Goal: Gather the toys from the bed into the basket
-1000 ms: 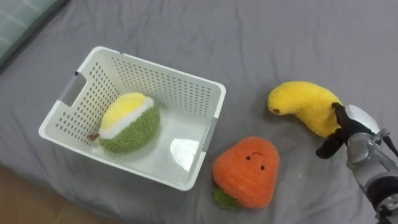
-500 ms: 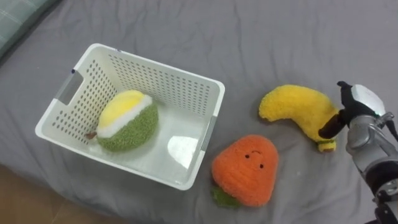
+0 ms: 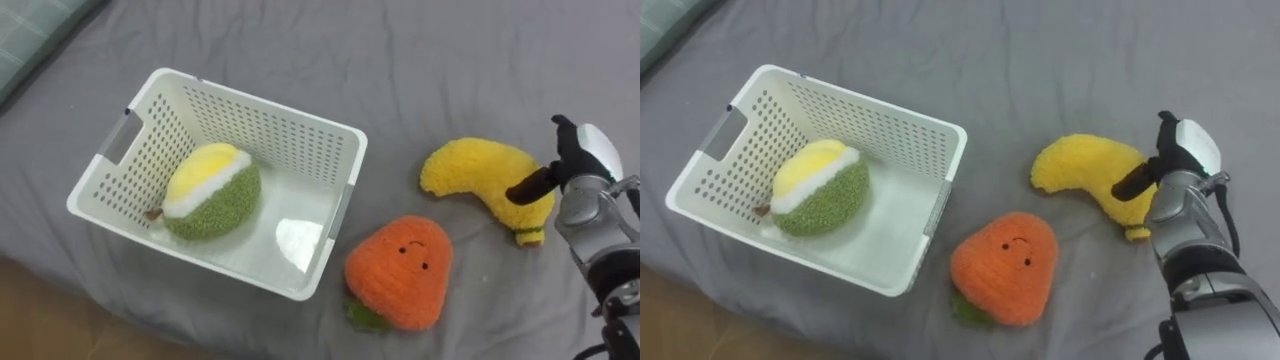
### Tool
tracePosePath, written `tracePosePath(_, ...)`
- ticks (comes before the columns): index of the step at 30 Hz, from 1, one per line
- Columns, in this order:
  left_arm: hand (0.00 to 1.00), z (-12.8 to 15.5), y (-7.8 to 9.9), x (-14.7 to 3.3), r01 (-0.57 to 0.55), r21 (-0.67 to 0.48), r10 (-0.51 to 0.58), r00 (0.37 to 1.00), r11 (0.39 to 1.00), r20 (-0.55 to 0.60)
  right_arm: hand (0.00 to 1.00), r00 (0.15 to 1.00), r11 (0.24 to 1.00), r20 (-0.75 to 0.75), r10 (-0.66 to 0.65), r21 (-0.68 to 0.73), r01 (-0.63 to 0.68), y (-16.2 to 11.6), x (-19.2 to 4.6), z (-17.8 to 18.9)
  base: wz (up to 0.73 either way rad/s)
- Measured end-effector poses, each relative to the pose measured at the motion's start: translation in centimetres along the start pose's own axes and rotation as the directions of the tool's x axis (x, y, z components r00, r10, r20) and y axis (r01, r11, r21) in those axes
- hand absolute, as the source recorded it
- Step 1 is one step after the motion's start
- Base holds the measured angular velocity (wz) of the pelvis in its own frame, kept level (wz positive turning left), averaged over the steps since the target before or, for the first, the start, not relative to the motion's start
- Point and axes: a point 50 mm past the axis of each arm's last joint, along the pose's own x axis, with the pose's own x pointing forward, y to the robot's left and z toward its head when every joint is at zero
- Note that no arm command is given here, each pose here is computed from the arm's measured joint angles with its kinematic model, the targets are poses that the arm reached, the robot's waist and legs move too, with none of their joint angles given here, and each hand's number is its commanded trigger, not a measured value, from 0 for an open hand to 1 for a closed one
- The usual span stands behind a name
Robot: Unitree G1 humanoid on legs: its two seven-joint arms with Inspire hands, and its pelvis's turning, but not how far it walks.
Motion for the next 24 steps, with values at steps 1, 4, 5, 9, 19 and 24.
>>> tracePosePath(1,0.00,0.0,-0.1,0.0,0.002,-0.005,-0.002,1.000,1.000,0.000,0.00,1.000,1.000,-0.016,0.004,0.010,-0.004,0.1,0.0,-0.3,-0.08)
tracePosePath(4,0.00,0.4,0.0,0.0,-0.001,-0.020,0.001,1.000,1.000,0.007,0.00,0.999,0.999,-0.042,0.011,0.049,-0.009,0.2,-0.1,-0.7,-0.05)
tracePosePath(5,0.00,0.5,0.0,0.1,-0.001,-0.020,0.001,1.000,1.000,0.008,0.00,0.998,0.998,-0.056,0.015,0.058,-0.011,0.3,-0.1,-0.9,0.00)
tracePosePath(9,0.00,0.8,0.1,0.1,-0.003,-0.020,0.003,1.000,1.000,0.012,0.00,0.997,0.998,-0.079,0.020,0.054,-0.016,0.4,-0.2,-1.5,-0.03)
tracePosePath(19,0.00,1.6,0.0,0.2,0.001,-0.008,-0.001,0.999,1.000,0.042,0.00,0.996,0.998,-0.080,0.031,0.049,-0.027,0.6,-0.2,-1.5,-0.01)
tracePosePath(24,0.00,1.6,0.0,0.2,0.006,-0.008,-0.005,0.999,1.000,0.044,1.00,0.997,0.999,-0.076,0.027,0.035,-0.024,0.6,-0.2,-1.5,0.01)
